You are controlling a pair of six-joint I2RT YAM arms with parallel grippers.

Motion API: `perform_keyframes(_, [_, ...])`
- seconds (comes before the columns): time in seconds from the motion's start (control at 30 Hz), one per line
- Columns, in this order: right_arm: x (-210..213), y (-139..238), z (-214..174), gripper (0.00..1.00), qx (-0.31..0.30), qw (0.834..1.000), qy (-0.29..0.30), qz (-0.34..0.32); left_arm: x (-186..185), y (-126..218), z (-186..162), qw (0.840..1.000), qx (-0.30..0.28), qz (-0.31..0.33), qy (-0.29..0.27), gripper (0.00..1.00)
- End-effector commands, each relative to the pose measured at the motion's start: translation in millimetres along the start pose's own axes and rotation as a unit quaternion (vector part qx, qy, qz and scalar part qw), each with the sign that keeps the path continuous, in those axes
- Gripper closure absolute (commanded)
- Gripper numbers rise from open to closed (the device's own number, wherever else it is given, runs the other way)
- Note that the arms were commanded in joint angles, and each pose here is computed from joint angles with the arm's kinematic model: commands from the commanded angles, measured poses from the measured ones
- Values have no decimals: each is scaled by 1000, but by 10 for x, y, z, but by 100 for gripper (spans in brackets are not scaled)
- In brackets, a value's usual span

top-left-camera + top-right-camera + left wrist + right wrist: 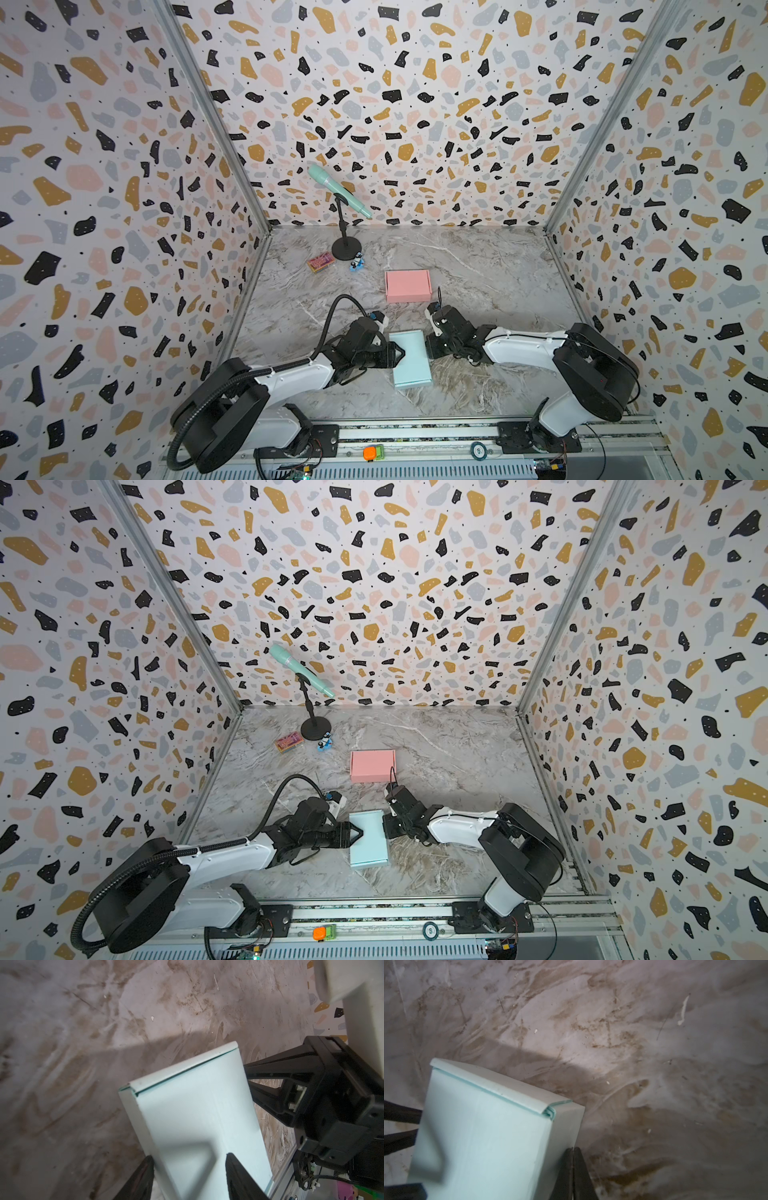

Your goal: Fold the paper box

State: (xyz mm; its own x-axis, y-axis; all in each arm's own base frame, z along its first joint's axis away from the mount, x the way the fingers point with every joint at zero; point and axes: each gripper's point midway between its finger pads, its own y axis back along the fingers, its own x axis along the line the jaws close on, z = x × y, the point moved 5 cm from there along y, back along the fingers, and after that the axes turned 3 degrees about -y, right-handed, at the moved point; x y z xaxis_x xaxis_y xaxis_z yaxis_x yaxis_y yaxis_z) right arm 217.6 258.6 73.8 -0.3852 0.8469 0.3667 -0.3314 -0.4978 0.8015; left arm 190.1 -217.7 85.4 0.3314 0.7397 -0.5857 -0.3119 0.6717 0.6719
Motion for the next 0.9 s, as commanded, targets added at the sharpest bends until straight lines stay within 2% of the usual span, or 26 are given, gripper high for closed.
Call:
perform_keyframes(0.0, [67, 142, 24, 91, -10, 1000, 9, 23, -147, 63, 121, 999, -24, -26, -19, 43])
perform_keyframes(0.33, [-83, 378, -167, 78, -14, 1000, -12, 4, -93, 157, 3, 999, -21, -22, -12, 39])
perform_keyframes(0.87, [22, 520, -717, 79, 18, 1000, -24, 3, -179, 212, -301, 999, -8, -36, -10, 36])
